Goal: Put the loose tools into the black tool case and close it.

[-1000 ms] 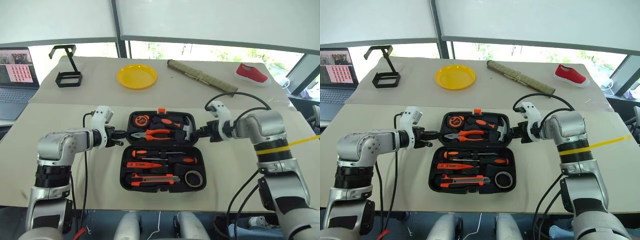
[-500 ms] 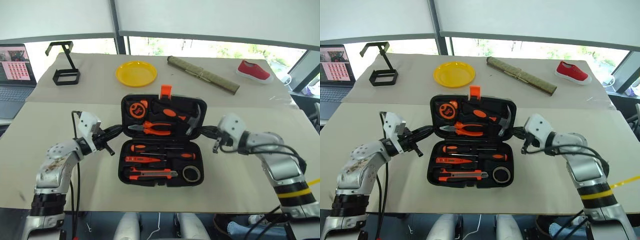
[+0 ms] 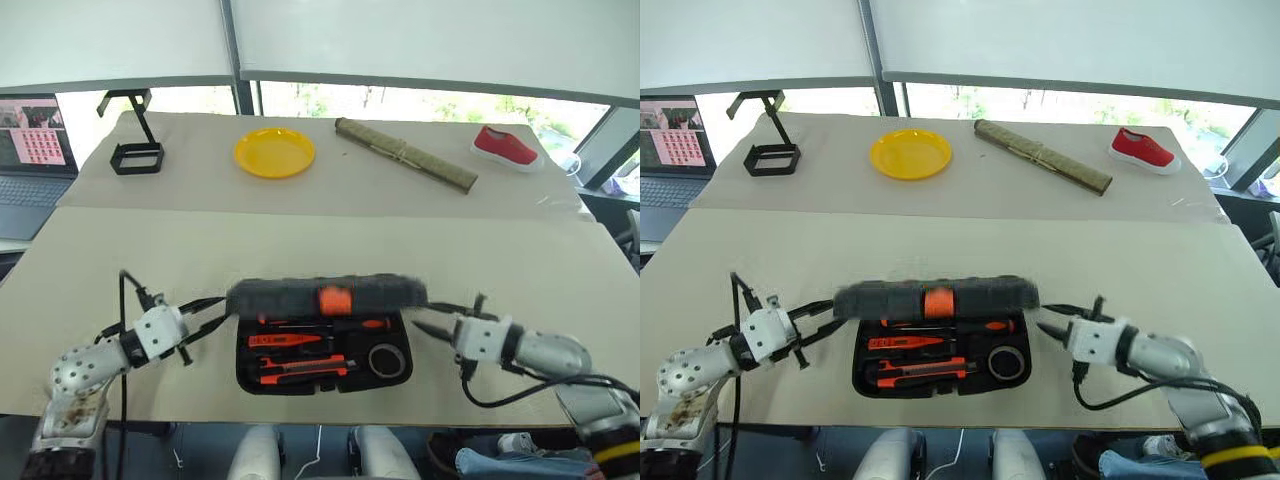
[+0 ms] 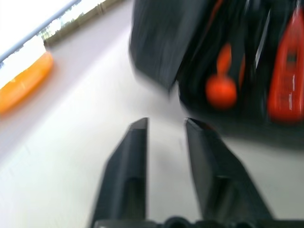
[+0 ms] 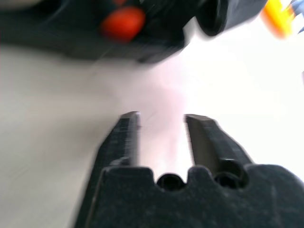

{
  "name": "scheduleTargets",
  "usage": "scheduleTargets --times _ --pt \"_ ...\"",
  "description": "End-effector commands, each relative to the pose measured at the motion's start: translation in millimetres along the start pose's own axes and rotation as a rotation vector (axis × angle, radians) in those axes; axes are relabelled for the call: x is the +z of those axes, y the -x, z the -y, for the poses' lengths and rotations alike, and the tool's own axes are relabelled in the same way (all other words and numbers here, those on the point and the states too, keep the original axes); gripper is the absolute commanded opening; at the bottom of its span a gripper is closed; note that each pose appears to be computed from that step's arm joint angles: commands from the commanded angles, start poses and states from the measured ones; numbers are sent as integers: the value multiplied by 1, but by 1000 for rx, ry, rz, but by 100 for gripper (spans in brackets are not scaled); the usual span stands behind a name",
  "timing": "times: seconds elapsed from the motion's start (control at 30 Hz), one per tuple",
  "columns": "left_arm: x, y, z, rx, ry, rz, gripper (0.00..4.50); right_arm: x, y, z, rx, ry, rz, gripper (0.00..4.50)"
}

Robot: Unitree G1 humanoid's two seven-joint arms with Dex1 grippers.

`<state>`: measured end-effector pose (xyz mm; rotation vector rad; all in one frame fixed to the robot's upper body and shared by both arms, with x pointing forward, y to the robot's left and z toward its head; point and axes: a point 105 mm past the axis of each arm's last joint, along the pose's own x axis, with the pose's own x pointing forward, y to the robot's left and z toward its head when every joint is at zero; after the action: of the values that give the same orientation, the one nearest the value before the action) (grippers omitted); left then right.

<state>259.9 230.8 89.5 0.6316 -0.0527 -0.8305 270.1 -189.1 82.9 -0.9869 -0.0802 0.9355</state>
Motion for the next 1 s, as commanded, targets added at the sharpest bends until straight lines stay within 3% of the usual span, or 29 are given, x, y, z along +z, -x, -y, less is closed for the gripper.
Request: scheduleTargets --times 0.03,0.13,0.17,0.2,0.23,0.37,0.5,0.6,0.67,0.7,1.0 --pt "7 3 -17 19 -67 20 306 10 9 15 -49 58 30 339" --pt "5 -2 -27 11 51 7 410 8 21 9 -27 -45 22 439" --pt "4 -4 -28 -3 72 0 439 8 25 9 -27 -87 21 449" --pt "4 -5 -29 -14 79 -4 450 9 27 9 -27 -113 21 406" --pt "5 -6 -30 -23 87 -7 450 10 30 9 -24 -148 24 394" --pt "9 -25 -37 -90 141 -6 343 22 49 -17 146 -306 4 263" --pt "9 -49 -37 -157 131 -18 188 41 56 -54 347 -415 -29 120" --pt "9 -65 -31 -248 109 -36 75 65 43 -71 414 -426 38 12" --pt "7 -69 -30 -285 107 -51 8 73 31 -79 448 -406 58 0" --pt "6 -70 -30 -307 108 -63 2 74 26 -84 470 -387 53 0" --pt "-5 -55 -30 -398 182 -167 2 75 -28 -61 331 -312 90 0"
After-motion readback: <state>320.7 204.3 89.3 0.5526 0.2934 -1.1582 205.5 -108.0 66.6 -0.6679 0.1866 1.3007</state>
